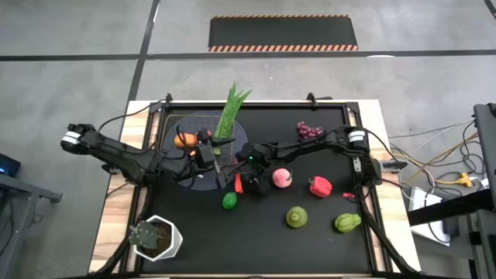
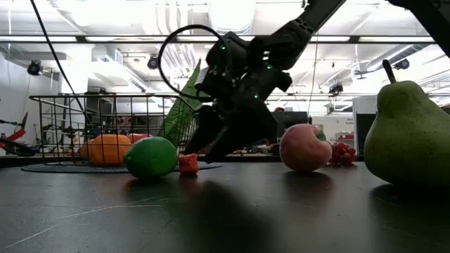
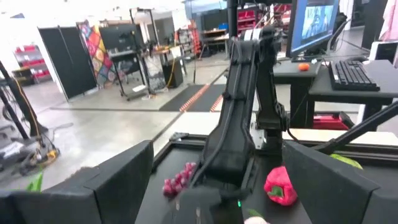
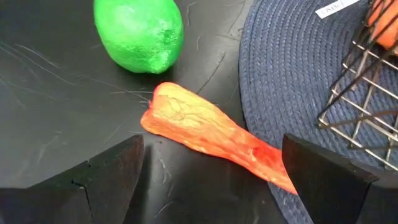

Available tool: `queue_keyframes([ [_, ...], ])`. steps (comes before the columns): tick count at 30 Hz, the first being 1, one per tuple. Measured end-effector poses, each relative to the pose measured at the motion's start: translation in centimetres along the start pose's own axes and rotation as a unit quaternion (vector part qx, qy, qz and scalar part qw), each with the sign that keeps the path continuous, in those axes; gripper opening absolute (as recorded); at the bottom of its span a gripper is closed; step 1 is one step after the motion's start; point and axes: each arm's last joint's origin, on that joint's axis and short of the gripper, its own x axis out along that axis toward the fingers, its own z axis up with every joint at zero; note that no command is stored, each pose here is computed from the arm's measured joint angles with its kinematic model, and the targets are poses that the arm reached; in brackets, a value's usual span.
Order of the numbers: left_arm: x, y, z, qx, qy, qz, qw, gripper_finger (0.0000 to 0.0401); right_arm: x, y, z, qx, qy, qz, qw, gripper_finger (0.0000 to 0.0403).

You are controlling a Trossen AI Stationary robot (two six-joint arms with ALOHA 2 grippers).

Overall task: Build produce basket
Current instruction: Put the red chili pepper into the wire basket

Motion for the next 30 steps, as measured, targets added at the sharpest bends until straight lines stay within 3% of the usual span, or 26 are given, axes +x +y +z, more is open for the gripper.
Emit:
queue_keyframes([
  [7,-0.1,0.1,0.2,0.002,-0.004,0.000,1.000,0.0338,0.8,-0.3,0.1,-0.031,0.028,-0.010,0.999,0.0360],
  [10,-0.1,0.1,0.2,0.002,-0.004,0.000,1.000,0.0338,0.9,0.0,-0.1,-0.043,0.030,-0.007,0.999,0.0341],
  [21,-0.1,0.1,0.2,0.002,-0.005,0.001,1.000,0.0338,1.0,0.7,0.0,-0.059,0.036,0.009,0.998,0.0199],
  [30,-0.1,0.1,0.2,0.001,-0.005,0.001,1.000,0.0338,1.1,1.2,0.1,-0.066,0.042,0.019,0.997,0.0116],
])
